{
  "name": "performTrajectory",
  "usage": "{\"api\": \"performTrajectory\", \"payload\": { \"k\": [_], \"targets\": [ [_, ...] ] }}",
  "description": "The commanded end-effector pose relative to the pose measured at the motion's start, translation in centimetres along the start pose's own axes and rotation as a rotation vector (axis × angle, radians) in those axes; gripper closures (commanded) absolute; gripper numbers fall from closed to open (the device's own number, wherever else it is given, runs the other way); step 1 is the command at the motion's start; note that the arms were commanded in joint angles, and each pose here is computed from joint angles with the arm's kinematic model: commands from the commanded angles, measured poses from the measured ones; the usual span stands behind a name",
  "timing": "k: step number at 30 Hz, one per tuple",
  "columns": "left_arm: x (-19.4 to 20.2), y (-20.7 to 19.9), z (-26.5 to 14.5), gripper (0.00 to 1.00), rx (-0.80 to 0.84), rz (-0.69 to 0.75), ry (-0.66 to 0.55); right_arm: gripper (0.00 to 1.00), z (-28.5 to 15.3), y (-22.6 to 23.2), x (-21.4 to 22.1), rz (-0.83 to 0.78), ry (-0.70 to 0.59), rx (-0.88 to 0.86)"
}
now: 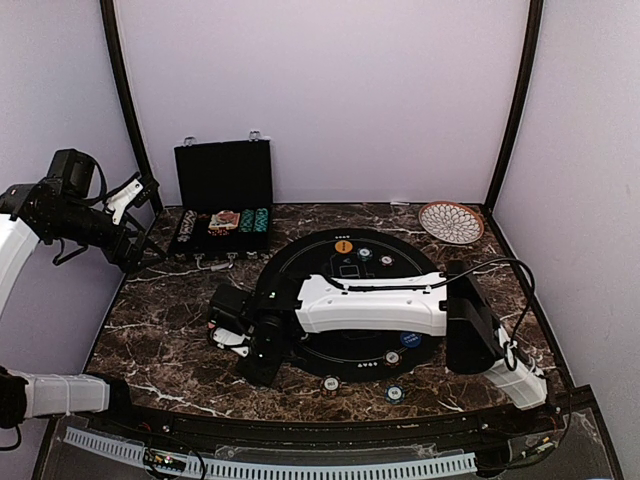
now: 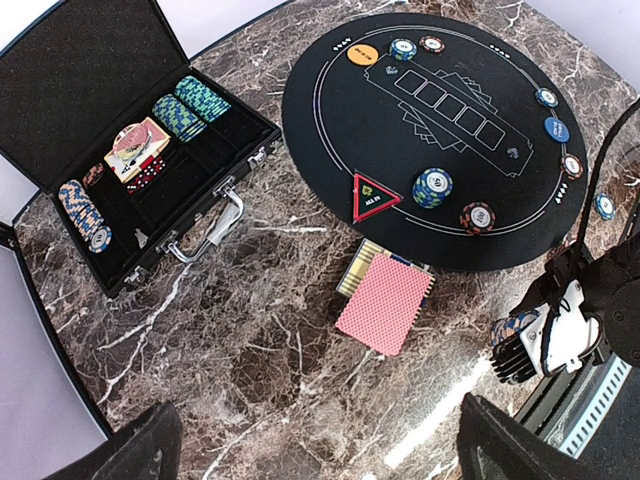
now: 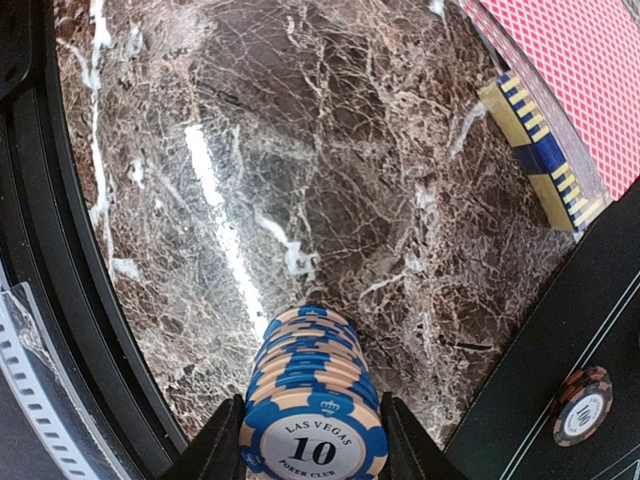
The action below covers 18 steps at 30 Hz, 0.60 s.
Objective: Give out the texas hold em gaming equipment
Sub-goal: Pick up the pile of poker chips from the pile of poker chips, then place the poker chips pile in the big blind area.
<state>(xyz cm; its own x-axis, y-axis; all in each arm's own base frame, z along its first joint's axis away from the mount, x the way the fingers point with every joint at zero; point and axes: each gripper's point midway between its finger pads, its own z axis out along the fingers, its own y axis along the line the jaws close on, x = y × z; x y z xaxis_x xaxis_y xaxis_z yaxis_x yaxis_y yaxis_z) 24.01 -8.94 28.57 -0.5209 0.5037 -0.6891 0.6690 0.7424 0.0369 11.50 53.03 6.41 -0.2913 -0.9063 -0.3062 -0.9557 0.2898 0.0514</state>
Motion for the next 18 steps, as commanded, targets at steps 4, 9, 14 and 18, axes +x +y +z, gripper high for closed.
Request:
{"api": "performTrajectory", "payload": {
  "k": [4, 9, 14, 18],
  "targets": [
    [0.3, -0.4, -0.2, 0.01, 0.007, 0.013, 0.002, 0.66, -2.0, 0.2, -1.1, -0.001, -0.038, 0.027],
    [0.2, -0.4, -0.1, 0.01, 0.01, 0.01, 0.003, 0.69, -3.1, 0.1, -1.3, 0.001, -0.052, 0.034],
    [0.2, -0.4, -0.1, 0.01, 0.012, 0.01, 0.004, 0.73, -4.5, 0.1, -1.5, 0.002, -0.069, 0.038],
    [0.1, -0.4, -0.1, 0.01, 0.012, 0.013, 0.003, 0.75, -6.5, -0.8, -2.3, 0.018, -0.113, 0.069]
  ]
}}
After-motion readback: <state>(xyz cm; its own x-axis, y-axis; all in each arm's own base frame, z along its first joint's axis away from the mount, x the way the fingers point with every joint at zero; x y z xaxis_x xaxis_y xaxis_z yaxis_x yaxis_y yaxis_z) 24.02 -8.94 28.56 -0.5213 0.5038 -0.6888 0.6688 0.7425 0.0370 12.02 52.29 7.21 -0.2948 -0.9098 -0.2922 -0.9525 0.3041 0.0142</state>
